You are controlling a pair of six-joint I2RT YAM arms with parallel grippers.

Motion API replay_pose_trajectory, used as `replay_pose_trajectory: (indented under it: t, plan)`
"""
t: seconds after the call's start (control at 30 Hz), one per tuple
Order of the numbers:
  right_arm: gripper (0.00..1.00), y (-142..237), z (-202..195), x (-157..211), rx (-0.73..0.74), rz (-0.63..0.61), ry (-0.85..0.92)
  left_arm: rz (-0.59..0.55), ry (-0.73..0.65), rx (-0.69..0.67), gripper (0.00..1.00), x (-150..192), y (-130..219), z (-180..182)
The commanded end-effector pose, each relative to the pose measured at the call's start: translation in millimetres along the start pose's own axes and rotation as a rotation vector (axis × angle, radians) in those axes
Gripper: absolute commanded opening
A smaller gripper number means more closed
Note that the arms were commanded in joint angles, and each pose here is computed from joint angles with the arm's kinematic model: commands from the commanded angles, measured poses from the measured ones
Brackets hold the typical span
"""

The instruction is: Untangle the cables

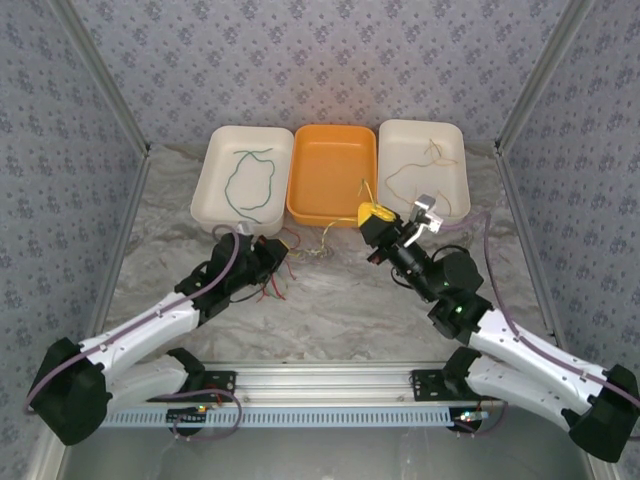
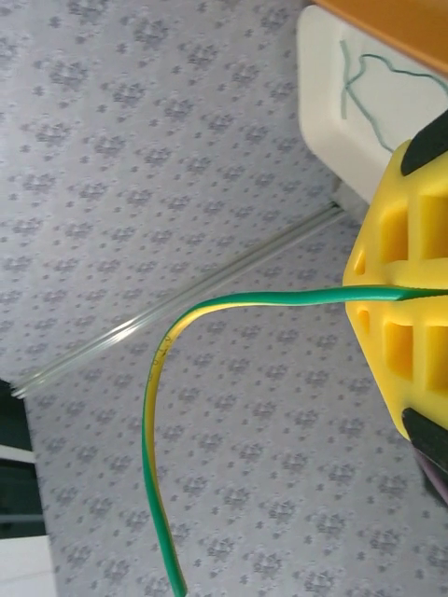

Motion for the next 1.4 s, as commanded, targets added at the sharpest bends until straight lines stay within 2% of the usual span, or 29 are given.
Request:
replay_pose_trajectory:
  t: [0.0,0.23,0.63,0.83,1.17,1.3,1.37]
  plan:
    - [0.00,-3,20,-55,-0.047,-0.240,0.014,-0.044,0.063,0.053,0.00,-2,5,-12]
    - [0.00,-9,35,-84,-0.078,-0.317,0.086,-0.063,0.123,0.064,0.00,3,4,-9]
    - [0.00,-20,41,-99,-0.097,-0.434,0.078,-0.026,0.186,0.103,0.00,28,-7,-17]
    - [0.00,-34,48,-120,-0.104,-0.472,0.094,-0.066,0.228,0.084,0.00,36,-6,-9]
    - [0.00,-46,49,-127,-0.091,-0.453,0.107,-0.077,0.253,0.078,0.00,37,-6,-5]
    - [0.00,-50,46,-125,-0.063,-0.422,0.120,-0.081,0.240,0.082,0.00,37,-4,-6]
    - [0.00,-55,43,-123,-0.024,-0.367,0.140,-0.093,0.227,0.081,0.01,34,-1,-6]
Point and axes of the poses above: each hand's point on the last joint's axis, 136 mm out from that joint toward the fingers, its own y axis back along the fingers, its own z axis along the line the jaws close on, x = y × z, the point moved 7 cm from there along y, back along the fingers, and after that the axes turned 5 degrees about y, right-handed, at the moved point
